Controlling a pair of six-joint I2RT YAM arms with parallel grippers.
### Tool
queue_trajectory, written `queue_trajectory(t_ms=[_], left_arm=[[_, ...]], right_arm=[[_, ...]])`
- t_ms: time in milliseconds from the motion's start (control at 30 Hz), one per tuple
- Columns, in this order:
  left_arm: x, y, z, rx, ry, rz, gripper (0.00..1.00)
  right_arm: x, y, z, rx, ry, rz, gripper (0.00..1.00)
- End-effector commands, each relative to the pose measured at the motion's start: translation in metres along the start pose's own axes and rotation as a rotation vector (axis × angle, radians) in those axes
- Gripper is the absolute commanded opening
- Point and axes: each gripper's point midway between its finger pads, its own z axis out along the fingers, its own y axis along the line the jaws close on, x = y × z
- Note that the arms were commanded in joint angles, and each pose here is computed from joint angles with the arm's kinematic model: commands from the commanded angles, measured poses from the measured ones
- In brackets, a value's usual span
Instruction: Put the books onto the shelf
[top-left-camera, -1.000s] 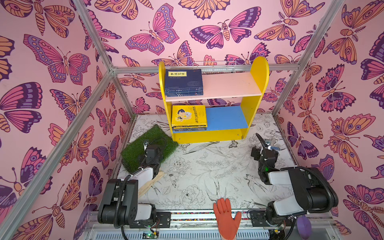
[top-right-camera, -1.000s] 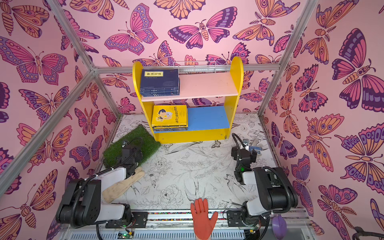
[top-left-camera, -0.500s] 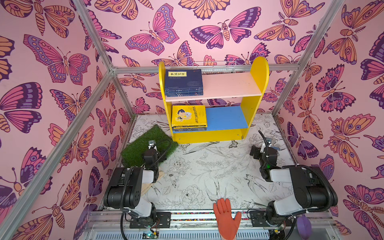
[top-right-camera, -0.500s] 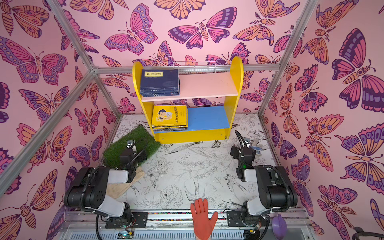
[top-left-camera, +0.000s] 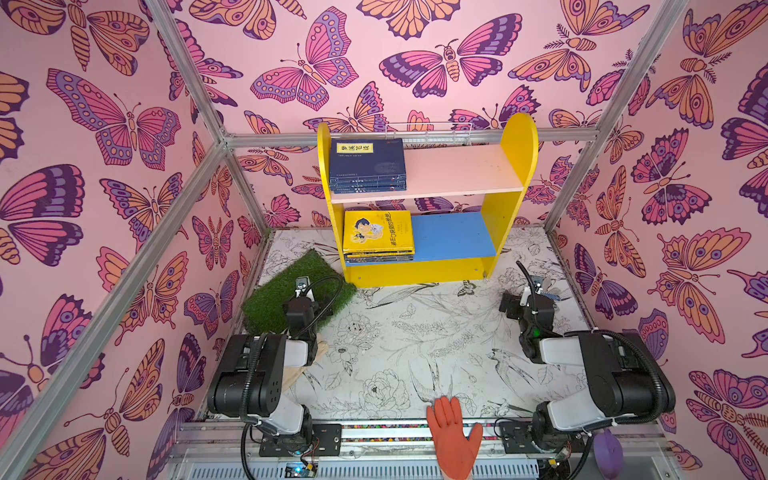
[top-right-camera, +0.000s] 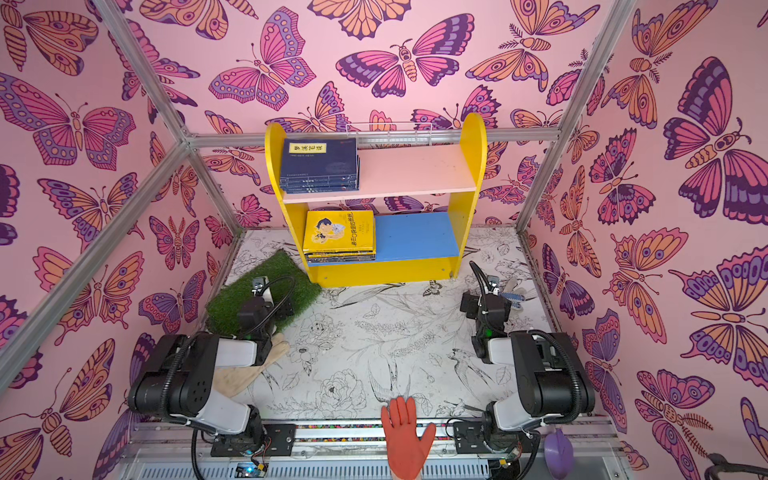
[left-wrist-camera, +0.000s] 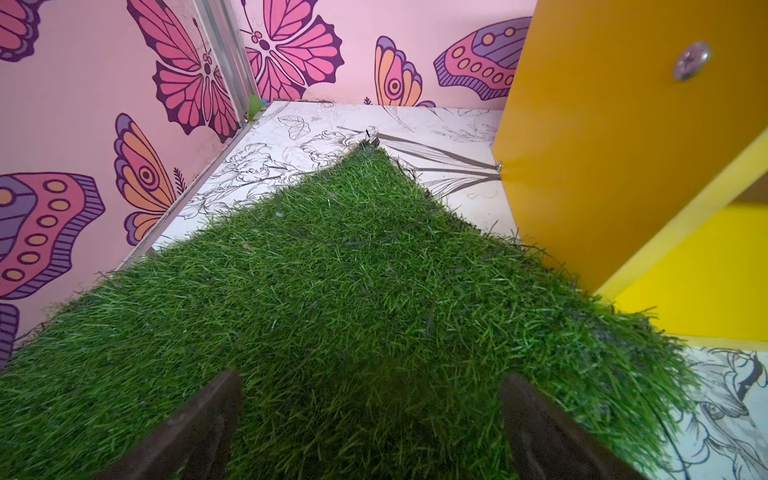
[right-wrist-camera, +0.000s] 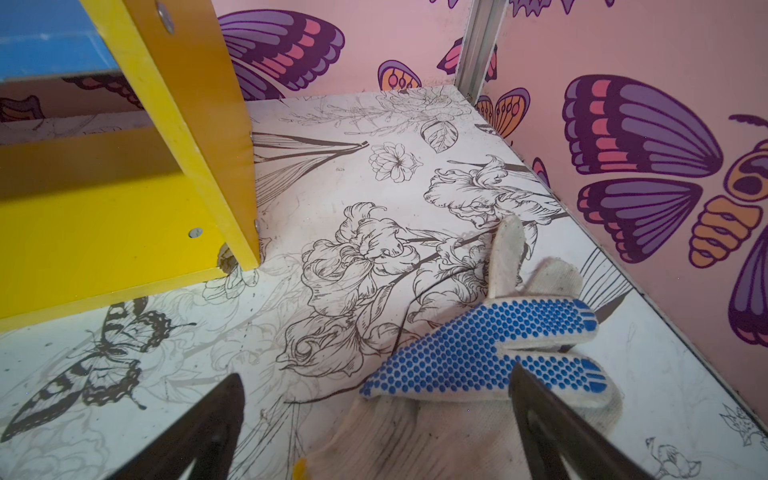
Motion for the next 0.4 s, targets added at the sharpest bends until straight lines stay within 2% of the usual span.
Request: queue_trajectory(t_ms=[0,367], left_arm=[[-0.0027,0.0017,-0.0006,0.002,-0.017,-0.006,0.99],[-0.0024,0.0018,-0.0005,0.001,-0.019,-0.002,0.99]], right_arm=[[-0.0154,0.0004,0.0020,-0.005,-0.036,0.029,0.99],[-0.0142,0.0080,0.0052,-0.050,-0.017,0.013,0.99]])
